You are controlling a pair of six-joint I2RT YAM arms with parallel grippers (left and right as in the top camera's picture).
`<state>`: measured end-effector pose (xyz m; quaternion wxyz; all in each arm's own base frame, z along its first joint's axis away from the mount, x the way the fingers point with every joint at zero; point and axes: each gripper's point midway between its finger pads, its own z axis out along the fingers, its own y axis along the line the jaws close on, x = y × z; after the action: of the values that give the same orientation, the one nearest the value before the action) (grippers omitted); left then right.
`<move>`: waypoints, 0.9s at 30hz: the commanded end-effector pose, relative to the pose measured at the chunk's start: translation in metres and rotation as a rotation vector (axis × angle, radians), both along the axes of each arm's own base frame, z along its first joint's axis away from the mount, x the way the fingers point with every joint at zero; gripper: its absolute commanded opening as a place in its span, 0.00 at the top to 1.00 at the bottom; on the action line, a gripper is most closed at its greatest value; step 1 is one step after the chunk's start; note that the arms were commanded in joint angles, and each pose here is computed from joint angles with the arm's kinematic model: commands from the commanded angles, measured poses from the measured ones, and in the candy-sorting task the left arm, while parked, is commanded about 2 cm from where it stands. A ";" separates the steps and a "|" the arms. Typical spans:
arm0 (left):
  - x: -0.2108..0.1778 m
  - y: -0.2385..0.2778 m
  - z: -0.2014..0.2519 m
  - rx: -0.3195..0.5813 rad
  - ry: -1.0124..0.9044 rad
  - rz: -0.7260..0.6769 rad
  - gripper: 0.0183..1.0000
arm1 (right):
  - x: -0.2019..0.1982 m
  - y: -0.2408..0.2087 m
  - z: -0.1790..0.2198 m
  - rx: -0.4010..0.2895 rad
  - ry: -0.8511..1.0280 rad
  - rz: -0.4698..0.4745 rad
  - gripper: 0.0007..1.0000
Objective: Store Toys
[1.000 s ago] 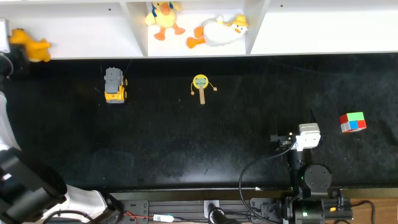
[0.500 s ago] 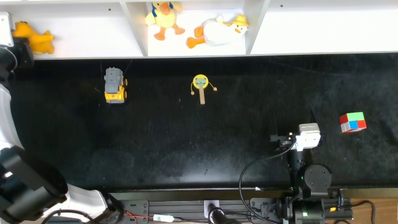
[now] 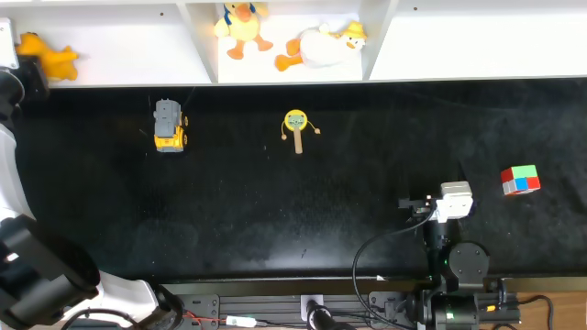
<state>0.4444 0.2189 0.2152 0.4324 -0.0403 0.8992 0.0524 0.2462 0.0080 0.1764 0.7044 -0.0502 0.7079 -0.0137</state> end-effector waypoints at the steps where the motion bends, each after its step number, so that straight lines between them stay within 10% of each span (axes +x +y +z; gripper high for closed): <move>1: 0.007 0.007 0.004 -0.002 -0.015 0.019 0.98 | 0.000 0.002 -0.004 0.007 0.001 0.009 0.00; 27: 0.036 -0.015 -0.013 -0.013 -0.024 -0.019 0.98 | 0.000 0.002 -0.004 0.007 0.001 0.010 0.01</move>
<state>0.4755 0.2036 0.2042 0.4447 -0.0295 0.8940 0.0464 0.2462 0.0080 0.1764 0.7044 -0.0502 0.7079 -0.0137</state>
